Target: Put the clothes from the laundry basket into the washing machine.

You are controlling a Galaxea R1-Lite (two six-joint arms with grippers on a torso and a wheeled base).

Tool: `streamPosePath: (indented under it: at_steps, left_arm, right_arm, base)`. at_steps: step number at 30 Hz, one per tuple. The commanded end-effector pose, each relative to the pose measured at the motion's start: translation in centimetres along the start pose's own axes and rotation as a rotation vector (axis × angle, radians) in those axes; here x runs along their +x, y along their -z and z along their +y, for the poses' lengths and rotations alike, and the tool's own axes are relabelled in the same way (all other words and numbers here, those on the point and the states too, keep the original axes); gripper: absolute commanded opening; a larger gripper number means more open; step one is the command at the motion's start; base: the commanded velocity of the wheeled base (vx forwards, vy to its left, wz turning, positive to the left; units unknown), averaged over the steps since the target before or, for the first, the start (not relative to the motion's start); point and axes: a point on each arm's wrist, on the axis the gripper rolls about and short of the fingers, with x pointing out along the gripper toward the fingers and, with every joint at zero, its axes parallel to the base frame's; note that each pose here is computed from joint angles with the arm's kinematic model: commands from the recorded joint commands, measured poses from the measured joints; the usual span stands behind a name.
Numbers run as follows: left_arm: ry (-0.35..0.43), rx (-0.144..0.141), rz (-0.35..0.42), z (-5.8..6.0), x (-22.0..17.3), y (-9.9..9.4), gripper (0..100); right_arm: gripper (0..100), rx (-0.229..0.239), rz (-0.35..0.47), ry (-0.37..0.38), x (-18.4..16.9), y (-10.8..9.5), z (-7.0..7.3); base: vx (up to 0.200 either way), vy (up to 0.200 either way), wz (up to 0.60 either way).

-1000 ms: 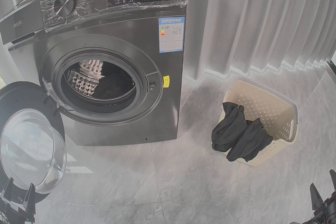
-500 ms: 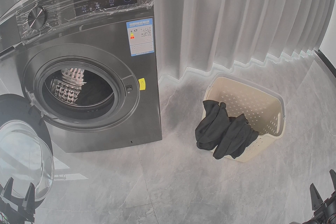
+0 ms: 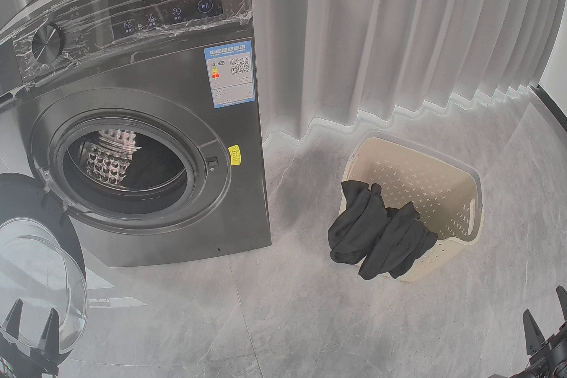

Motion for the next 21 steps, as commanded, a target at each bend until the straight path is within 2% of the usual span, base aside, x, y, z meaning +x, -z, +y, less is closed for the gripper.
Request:
streamPosePath:
  at_steps: [1,11,18,21]
  left_arm:
    - [-0.003,0.004,0.018,0.05,0.12,0.49,100]
    - [-0.004,0.004,0.02,0.05,0.12,0.51,100]
    - [-0.005,0.008,0.018,0.05,0.12,0.49,100]
    - [-0.005,0.004,0.018,0.05,0.12,0.49,100]
  right_arm:
    - [100,0.0,0.0,-0.003,0.0,0.48,0.0]
    - [100,0.0,0.0,-0.003,0.0,0.48,0.0]
    - [100,0.0,0.0,-0.003,0.0,0.48,0.0]
    - [100,0.0,0.0,-0.003,0.0,0.48,0.0]
  base:
    - [0.0,0.0,-0.6]
    - [0.0,0.0,-0.6]
    - [0.0,0.0,0.0]
    - [0.2,0.0,0.0]
